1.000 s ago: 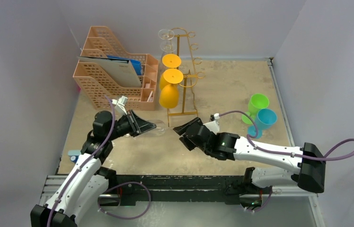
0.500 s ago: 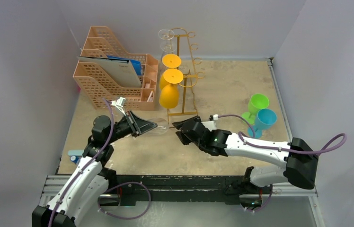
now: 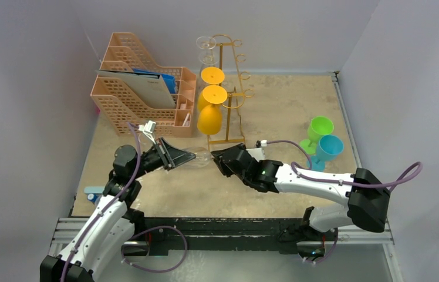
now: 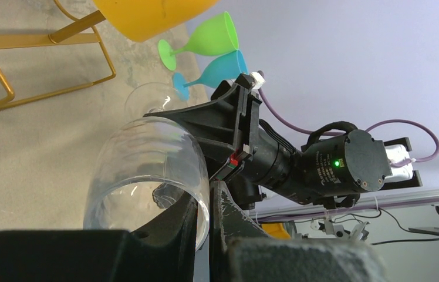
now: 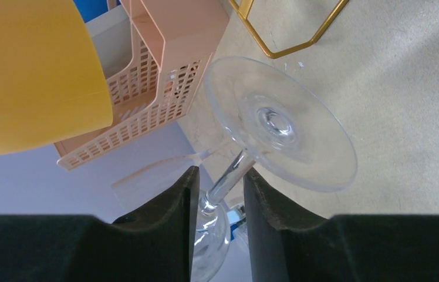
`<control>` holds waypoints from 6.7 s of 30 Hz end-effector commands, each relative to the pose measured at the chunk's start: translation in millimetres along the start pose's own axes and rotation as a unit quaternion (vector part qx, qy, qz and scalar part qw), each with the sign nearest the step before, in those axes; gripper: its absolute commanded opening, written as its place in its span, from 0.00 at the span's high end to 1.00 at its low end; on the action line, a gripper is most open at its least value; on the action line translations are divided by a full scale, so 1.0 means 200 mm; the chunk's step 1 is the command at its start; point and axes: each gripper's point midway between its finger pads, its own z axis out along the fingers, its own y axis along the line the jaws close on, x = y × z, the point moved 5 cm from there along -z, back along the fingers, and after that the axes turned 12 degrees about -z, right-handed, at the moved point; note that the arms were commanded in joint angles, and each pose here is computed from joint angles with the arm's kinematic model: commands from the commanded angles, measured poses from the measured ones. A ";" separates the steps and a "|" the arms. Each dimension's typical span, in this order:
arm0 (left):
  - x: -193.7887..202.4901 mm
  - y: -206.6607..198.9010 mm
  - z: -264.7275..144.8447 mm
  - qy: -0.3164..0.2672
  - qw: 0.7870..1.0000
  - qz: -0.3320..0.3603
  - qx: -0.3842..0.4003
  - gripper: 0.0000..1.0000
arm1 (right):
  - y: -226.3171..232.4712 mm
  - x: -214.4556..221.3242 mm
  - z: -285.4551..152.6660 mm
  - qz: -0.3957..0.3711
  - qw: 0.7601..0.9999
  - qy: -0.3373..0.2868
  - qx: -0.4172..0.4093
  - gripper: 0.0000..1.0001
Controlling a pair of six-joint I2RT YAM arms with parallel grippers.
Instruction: Place the wine glass upside down on the wine glass rack
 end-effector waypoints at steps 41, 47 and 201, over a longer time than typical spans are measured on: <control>0.07 0.00 -0.05 0.029 0.999 0.009 -0.021 0.53 | -0.01 -0.12 -0.12 -0.035 0.999 -0.024 -0.021 1.00; 0.09 -0.01 -0.08 0.032 0.999 0.000 -0.038 0.46 | -0.11 -0.25 -0.20 -0.098 0.993 -0.061 -0.010 1.00; -0.30 -0.36 -0.07 -0.041 0.951 0.245 -0.183 0.43 | 1.21 -1.48 0.53 -0.757 0.533 -0.126 -0.357 1.00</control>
